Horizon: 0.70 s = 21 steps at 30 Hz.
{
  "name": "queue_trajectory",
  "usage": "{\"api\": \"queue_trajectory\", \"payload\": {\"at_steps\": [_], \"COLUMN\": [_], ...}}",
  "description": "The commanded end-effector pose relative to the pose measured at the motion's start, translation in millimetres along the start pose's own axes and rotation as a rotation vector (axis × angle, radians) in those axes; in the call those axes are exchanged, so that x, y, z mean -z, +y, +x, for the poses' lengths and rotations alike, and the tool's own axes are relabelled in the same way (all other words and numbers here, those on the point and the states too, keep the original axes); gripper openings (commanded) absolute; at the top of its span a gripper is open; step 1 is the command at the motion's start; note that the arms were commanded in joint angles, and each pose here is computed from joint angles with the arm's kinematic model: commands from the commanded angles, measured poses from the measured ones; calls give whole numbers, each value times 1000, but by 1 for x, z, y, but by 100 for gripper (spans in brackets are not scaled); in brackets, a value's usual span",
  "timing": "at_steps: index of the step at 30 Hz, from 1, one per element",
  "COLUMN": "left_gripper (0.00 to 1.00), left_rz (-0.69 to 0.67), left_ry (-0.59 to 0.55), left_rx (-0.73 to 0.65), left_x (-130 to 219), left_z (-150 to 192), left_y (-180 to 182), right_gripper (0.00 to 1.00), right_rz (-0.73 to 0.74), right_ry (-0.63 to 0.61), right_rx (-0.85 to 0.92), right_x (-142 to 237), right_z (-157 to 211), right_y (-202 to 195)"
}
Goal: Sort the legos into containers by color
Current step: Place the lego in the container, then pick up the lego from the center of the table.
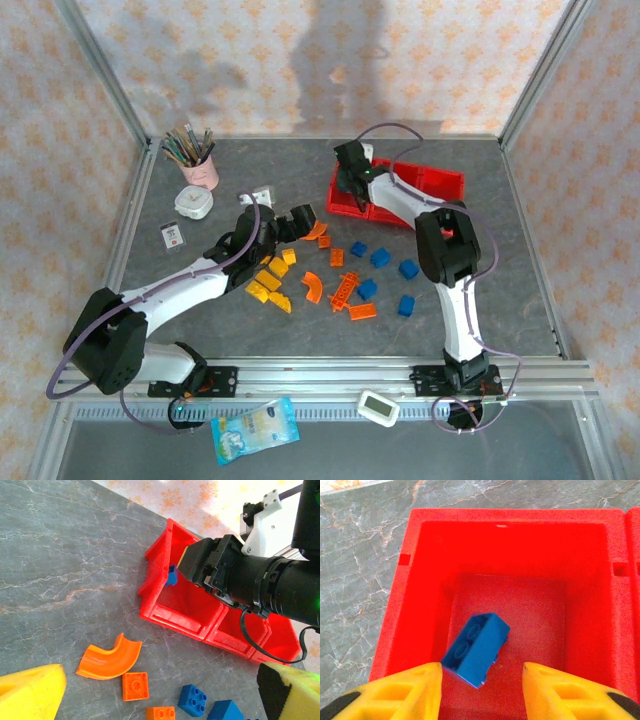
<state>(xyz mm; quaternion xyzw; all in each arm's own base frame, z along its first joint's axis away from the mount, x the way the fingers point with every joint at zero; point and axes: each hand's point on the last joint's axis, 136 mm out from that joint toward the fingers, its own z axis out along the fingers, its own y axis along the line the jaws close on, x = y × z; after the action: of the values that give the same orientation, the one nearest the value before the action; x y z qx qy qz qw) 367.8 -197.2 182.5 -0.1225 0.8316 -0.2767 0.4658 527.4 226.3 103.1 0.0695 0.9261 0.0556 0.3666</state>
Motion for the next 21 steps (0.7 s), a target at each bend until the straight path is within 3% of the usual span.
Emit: {"api": "queue_trajectory", "payload": {"at_steps": [1,9,21], "left_gripper": [99,99,99], "left_rz": [31,81,85], "left_ry": [-3,70,145], "left_rx": [-11,-15,-19], "left_x": [5,21,43], "left_z": [-11,16,64], "left_y": [-10,-14,-12], "right_gripper": [48,59,66], "right_rz": [-27,-50,33], "right_ry": [-59,-2,139], "right_rx": [-2,13,-44], "right_x": [49,98,107], "right_z": [-22,31,124], "right_y": [1,-9,-40]}}
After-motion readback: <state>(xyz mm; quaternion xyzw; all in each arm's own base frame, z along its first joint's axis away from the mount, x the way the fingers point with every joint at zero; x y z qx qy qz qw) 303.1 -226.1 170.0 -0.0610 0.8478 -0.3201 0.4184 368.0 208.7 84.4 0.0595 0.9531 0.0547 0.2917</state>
